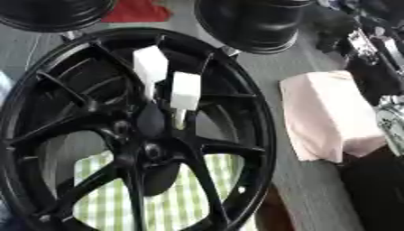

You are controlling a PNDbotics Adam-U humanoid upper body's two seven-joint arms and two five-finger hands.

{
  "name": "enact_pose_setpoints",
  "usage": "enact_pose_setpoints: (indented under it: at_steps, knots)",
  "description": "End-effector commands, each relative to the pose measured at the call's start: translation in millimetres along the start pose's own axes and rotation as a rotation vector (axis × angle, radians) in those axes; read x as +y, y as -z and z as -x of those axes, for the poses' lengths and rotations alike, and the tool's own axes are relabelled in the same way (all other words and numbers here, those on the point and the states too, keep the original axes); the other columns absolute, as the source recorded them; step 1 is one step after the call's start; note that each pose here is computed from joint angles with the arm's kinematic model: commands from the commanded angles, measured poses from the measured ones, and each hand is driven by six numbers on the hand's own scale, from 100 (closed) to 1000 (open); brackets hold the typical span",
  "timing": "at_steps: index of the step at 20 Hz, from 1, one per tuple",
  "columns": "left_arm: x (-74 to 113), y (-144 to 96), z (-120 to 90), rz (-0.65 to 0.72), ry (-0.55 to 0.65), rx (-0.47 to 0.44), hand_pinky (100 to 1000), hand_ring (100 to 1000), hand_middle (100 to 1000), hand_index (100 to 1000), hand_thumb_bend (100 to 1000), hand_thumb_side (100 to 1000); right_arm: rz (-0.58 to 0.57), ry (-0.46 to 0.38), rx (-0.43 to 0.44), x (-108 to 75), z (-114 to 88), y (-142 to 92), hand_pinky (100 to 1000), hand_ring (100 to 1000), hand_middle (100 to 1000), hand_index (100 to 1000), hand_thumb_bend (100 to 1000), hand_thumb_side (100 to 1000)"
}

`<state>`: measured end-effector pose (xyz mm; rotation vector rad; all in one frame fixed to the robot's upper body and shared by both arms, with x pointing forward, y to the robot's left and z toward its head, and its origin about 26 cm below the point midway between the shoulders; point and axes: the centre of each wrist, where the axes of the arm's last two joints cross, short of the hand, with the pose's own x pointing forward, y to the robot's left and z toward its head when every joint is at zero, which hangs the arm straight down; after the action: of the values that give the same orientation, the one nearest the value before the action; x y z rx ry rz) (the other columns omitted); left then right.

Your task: Pull the pin out of the wheel hub.

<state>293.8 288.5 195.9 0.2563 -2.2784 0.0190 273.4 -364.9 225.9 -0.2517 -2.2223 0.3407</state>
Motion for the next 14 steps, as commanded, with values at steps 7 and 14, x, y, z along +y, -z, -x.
enact_pose_setpoints:
  at_steps: [7,14]
  knots:
    - [4.9,2,-6,0.007,0.020,-0.025,860,628,605,753,426,592,-0.146,-0.183,-0.079,-12.4,-22,15,936,927,446,702,100,632]
    - [8.9,1,-6,0.010,0.046,-0.016,860,628,605,753,425,594,-0.373,-0.421,-0.149,-21.5,-44,32,908,939,544,762,100,608]
